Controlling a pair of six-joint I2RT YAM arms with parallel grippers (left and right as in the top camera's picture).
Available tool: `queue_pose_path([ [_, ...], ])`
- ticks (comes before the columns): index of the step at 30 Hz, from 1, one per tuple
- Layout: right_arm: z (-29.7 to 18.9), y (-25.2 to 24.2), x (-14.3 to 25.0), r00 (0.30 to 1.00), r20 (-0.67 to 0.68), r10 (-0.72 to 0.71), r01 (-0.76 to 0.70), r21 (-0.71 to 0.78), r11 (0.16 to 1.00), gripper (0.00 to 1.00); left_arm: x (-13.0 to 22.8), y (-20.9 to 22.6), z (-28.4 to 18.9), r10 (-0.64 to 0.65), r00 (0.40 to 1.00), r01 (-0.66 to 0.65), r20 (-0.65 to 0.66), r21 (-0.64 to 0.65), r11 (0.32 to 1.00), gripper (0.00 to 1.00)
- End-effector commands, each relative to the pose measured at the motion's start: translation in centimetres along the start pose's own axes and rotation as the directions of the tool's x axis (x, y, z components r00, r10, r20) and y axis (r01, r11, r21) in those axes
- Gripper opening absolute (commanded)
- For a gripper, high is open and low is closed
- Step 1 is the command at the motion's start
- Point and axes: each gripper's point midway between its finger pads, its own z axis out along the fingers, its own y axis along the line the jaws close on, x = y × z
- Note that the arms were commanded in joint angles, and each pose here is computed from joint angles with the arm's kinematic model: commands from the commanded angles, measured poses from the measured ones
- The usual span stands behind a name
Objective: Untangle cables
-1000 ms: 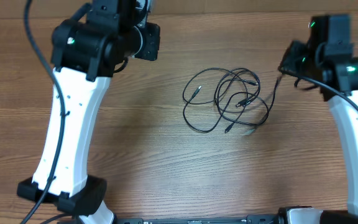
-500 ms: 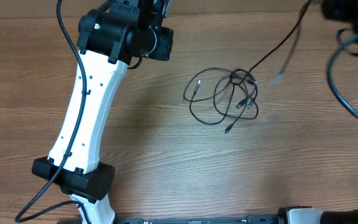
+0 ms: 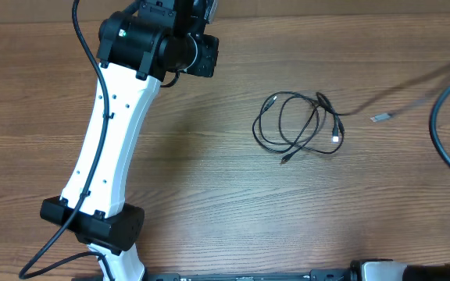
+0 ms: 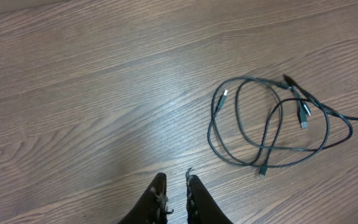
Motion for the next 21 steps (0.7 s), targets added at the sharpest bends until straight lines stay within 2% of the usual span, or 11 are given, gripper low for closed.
queue_pose_path([
  [1, 1.3, -1.6, 2.8, 0.994, -0.089, -0.067, 0.077, 0.115, 0.990, 0.04, -0.2, -0.8, 0.1, 0.012, 1.000, -0.012, 0.002, 0.029, 1.000, 0.13],
  [5, 1.4, 3.2, 7.3, 0.956, -0.260, -0.135, 0.093, -0.168, 0.981, 0.04, 0.0, -2.7, 0.3, 0.017, 1.000, -0.015, -0.011, 0.127, 0.992, 0.16],
  [9, 0.8, 6.5, 9.1, 0.931, -0.327, -0.159, 0.041, -0.340, 0.939, 0.04, 0.4, -5.4, 1.4, 0.029, 0.998, -0.016, -0.047, 0.266, 0.964, 0.34],
  [12, 0.7, 7.0, 9.0, 0.933, -0.326, -0.155, 0.027, -0.365, 0.931, 0.04, 1.3, -8.4, 3.4, 0.040, 0.992, 0.009, -0.116, 0.393, 0.919, 0.39],
  [14, 0.7, 7.0, 9.0, 0.933, -0.325, -0.155, 0.027, -0.365, 0.930, 0.04, 1.8, -9.4, 5.0, 0.020, 0.986, 0.050, -0.163, 0.413, 0.909, 0.40],
  [16, 0.7, 7.0, 9.1, 0.931, -0.328, -0.157, 0.029, -0.365, 0.931, 0.04, 2.3, -10.3, 6.8, 0.006, 0.979, 0.080, -0.203, 0.413, 0.907, 0.44],
  [19, 0.7, 7.0, 9.2, 0.930, -0.331, -0.159, 0.030, -0.364, 0.931, 0.04, 3.2, -11.8, 9.8, -0.001, 0.968, 0.109, -0.253, 0.414, 0.904, 0.64],
  [21, 0.7, 7.0, 9.2, 0.930, -0.331, -0.159, 0.030, -0.364, 0.931, 0.04, 3.8, -12.7, 11.3, 0.003, 0.961, 0.117, -0.277, 0.415, 0.902, 0.71],
])
